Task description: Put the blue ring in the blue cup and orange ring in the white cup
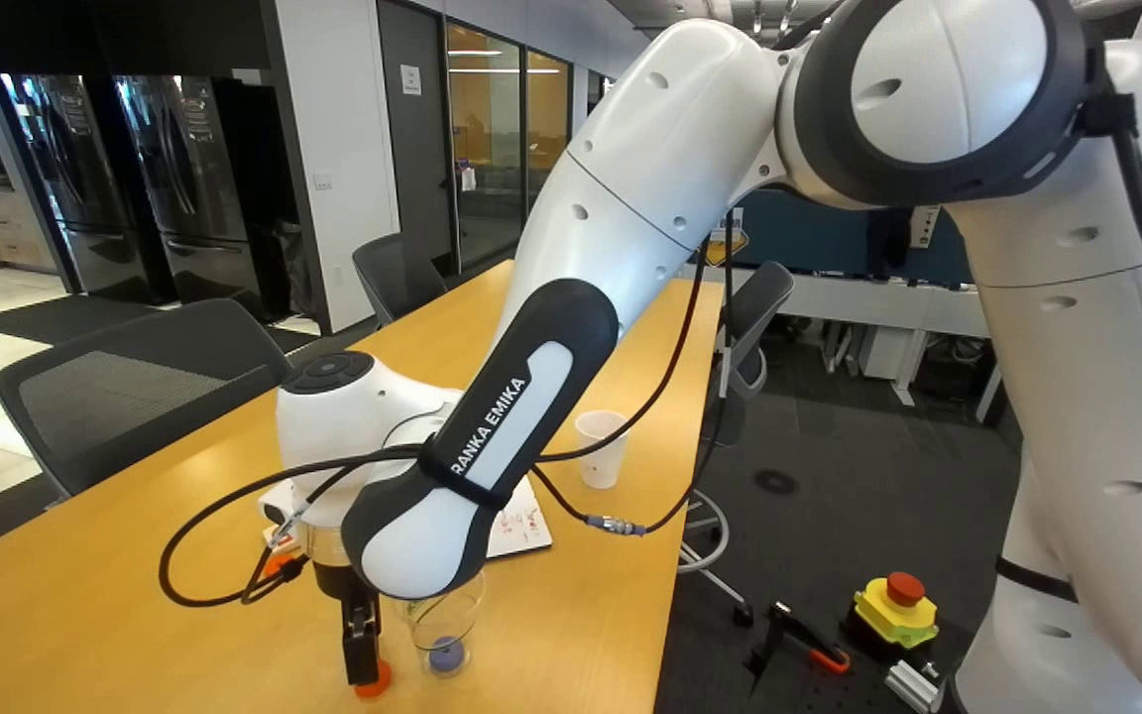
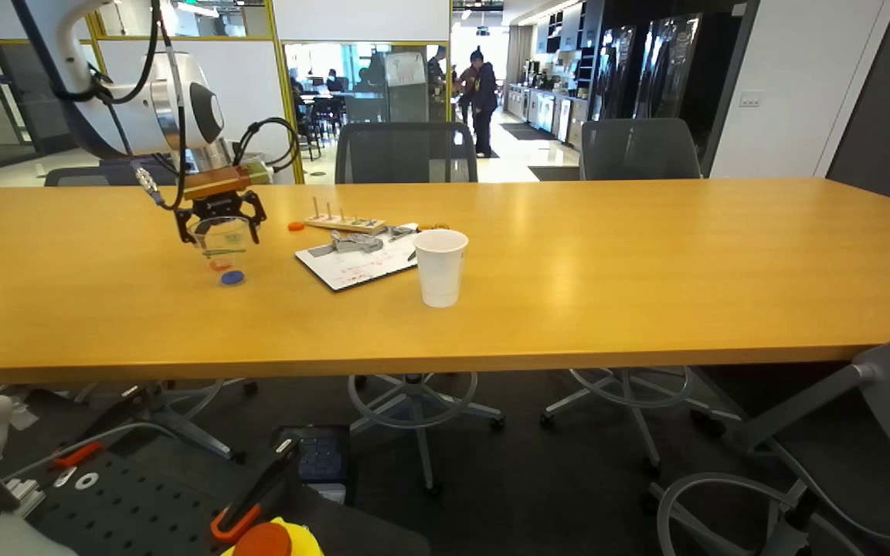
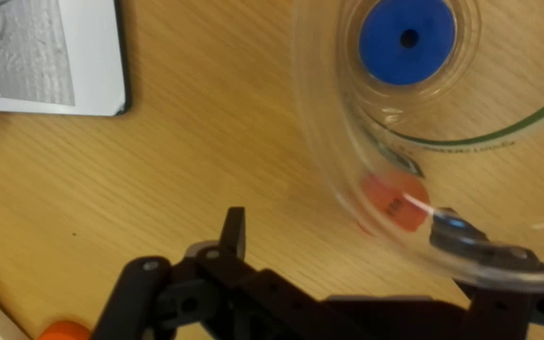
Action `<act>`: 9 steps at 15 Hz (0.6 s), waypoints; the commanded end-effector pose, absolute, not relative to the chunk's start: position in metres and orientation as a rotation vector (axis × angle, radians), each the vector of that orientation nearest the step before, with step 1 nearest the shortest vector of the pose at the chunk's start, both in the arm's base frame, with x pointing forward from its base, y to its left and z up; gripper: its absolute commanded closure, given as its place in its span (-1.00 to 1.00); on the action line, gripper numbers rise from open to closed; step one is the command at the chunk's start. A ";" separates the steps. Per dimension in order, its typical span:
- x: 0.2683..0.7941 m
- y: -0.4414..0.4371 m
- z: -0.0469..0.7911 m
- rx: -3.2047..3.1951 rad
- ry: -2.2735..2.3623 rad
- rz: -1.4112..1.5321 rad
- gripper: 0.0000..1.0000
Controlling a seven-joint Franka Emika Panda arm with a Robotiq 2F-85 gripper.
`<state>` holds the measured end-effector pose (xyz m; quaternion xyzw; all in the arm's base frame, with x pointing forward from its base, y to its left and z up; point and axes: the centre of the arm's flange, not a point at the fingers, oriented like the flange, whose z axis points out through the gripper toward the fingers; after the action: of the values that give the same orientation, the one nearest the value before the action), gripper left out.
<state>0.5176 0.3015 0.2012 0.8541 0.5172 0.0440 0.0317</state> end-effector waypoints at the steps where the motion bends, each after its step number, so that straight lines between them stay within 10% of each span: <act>1: 0.530 0.301 0.198 2.653 1.589 0.109 -1.00; 9: 0.528 0.294 0.191 2.688 1.573 0.073 -1.00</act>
<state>0.5222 0.2925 0.1869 0.8632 0.5037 0.0264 0.0224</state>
